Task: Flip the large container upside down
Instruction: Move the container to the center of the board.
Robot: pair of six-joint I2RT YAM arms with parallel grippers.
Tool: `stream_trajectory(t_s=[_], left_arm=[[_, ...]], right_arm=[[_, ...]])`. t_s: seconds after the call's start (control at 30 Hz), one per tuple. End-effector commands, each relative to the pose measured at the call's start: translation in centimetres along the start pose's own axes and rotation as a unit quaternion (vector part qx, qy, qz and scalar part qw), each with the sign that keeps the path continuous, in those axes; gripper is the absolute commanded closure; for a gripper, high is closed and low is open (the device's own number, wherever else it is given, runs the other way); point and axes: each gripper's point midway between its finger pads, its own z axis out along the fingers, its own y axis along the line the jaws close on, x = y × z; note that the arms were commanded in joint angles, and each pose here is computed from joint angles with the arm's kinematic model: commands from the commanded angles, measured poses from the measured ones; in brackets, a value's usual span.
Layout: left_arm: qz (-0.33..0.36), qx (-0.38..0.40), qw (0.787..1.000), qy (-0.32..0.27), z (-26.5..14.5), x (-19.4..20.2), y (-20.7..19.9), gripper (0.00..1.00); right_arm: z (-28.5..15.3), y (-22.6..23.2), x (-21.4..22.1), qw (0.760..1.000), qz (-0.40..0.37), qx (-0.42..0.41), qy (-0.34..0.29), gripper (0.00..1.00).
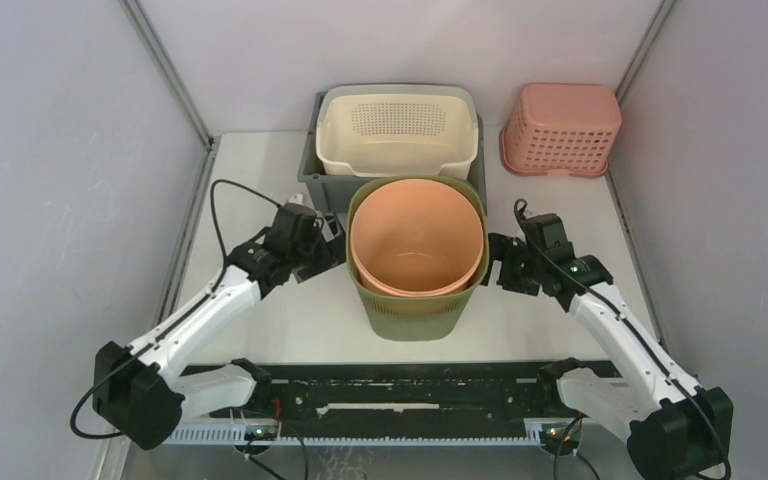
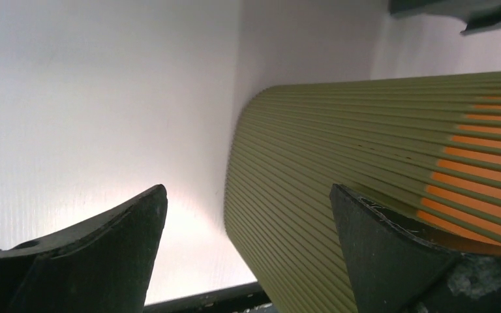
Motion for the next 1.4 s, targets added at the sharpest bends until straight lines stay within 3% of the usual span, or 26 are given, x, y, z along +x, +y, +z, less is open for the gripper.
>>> stream_trajectory(t_s=[0.0, 0.47, 1.07, 1.37], left_arm=[[0.014, 0.100, 0.994, -0.044, -0.7, -4.1, -6.1, 0.00], [0.000, 0.058, 0.996, -0.061, 2.7, -7.8, -4.2, 0.00], [-0.009, 0.032, 0.997, -0.064, 4.4, -7.9, -2.5, 0.00], [-0.006, 0.016, 0.998, -0.062, 3.7, -7.3, -0.8, 0.00]], right_arm=[[1.0, 2.7, -0.5, 0.999, 0.006, -0.051, -0.002, 0.06], [5.4, 5.1, -5.0, 0.998, -0.002, -0.058, 0.004, 0.07], [7.4, 8.2, -14.4, 0.997, -0.021, -0.066, -0.027, 0.07], [7.0, 7.6, -15.0, 0.999, -0.022, -0.039, -0.025, 0.06]])
